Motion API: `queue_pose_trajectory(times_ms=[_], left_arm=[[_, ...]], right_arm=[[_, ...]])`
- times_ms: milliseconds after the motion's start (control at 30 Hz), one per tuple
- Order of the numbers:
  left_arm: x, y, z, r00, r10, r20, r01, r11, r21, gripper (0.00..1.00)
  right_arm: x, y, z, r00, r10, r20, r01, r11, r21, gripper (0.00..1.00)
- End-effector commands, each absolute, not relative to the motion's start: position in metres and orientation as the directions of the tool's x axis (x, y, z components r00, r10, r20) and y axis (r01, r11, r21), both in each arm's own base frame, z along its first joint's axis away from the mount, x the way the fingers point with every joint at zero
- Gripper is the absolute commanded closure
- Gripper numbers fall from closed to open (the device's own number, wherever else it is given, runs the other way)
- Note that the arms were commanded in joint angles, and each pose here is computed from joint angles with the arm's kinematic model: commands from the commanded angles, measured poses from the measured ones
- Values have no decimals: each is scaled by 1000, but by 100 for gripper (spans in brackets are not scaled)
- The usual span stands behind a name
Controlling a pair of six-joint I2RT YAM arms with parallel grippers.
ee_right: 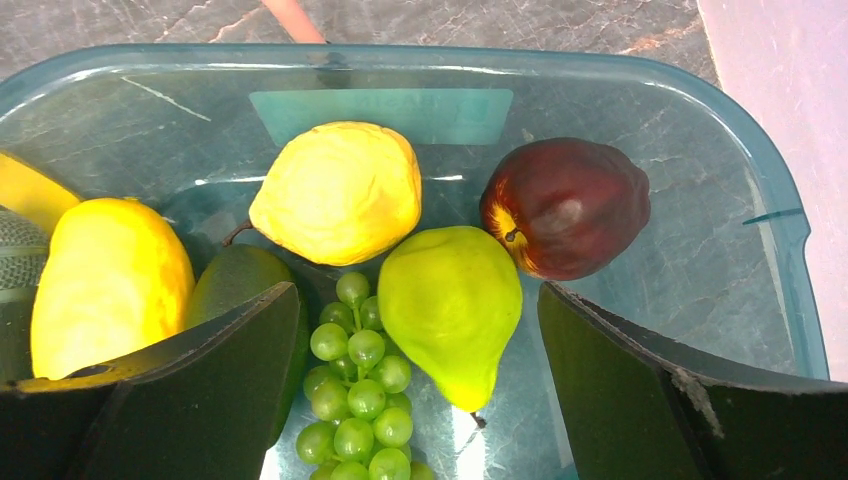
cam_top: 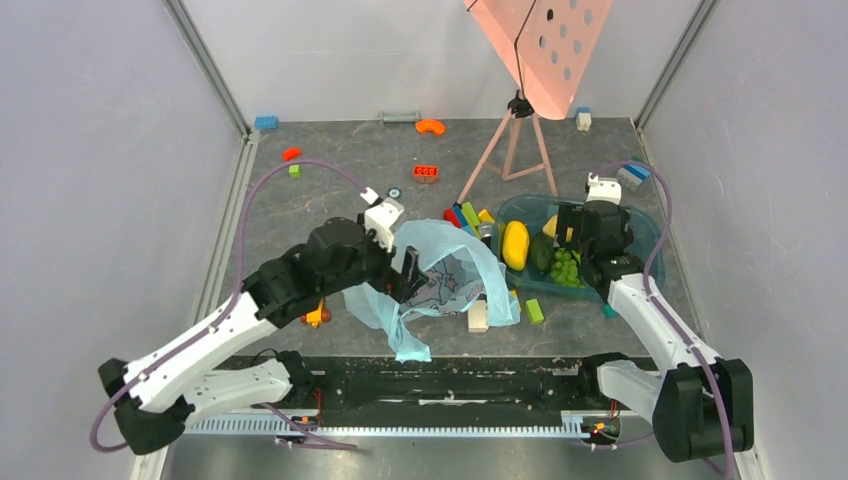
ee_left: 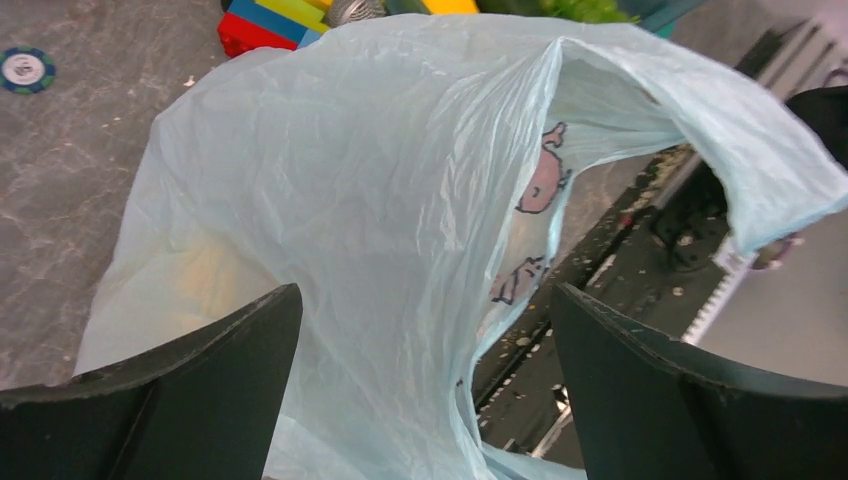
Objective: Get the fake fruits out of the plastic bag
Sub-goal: Place the fake fruit in the bin, then adjust the plastic bag at the center of the board.
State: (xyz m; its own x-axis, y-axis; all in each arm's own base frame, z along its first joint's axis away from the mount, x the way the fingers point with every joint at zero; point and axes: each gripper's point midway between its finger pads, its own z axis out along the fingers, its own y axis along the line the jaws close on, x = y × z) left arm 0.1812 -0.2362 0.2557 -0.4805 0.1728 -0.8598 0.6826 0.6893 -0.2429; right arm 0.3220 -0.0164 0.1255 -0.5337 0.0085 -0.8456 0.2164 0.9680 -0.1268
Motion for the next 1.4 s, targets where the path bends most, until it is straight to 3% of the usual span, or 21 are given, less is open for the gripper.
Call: queue_pose_trajectory(times_ms=[0, 367, 567, 667, 767, 833, 967, 1233, 1367], left_arm=[[205, -241, 277, -332, 213, -919, 655, 753, -62, 0], [223, -244, 241, -308, 383, -871, 570, 807, 153, 3], [223, -240, 229, -332, 382, -863, 550, 821, 152, 32], [222, -235, 231, -330, 362, -872, 539, 830, 140, 61], [220, -234, 237, -321, 339, -884, 537, 834, 126, 80], [220, -234, 239, -319, 335, -886, 541, 833, 120, 87], [218, -240, 238, -326, 335, -884, 558, 823, 106, 98], [217, -245, 238, -338, 329, -882, 569, 818, 87, 98], [217, -247, 242, -337, 325, -883, 580, 811, 77, 98]], right_arm=[[327, -10, 150, -473, 18, -881, 192, 978, -83, 7], [318, 9, 183, -368, 31, -929, 91, 996, -3, 8], [306, 59, 226, -213, 79, -974, -126, 986, 108, 10], [294, 96, 252, -158, 73, -985, -235, 966, 109, 12], [276, 136, 280, -109, 105, -988, -361, 922, 138, 17], [263, 161, 299, -90, 135, -987, -452, 877, 162, 24], [232, 205, 337, -49, 201, -978, -615, 766, 188, 46], [166, 289, 352, -89, 160, -983, -780, 602, 169, 89], [138, 318, 323, -105, 84, -991, -789, 600, 134, 95]])
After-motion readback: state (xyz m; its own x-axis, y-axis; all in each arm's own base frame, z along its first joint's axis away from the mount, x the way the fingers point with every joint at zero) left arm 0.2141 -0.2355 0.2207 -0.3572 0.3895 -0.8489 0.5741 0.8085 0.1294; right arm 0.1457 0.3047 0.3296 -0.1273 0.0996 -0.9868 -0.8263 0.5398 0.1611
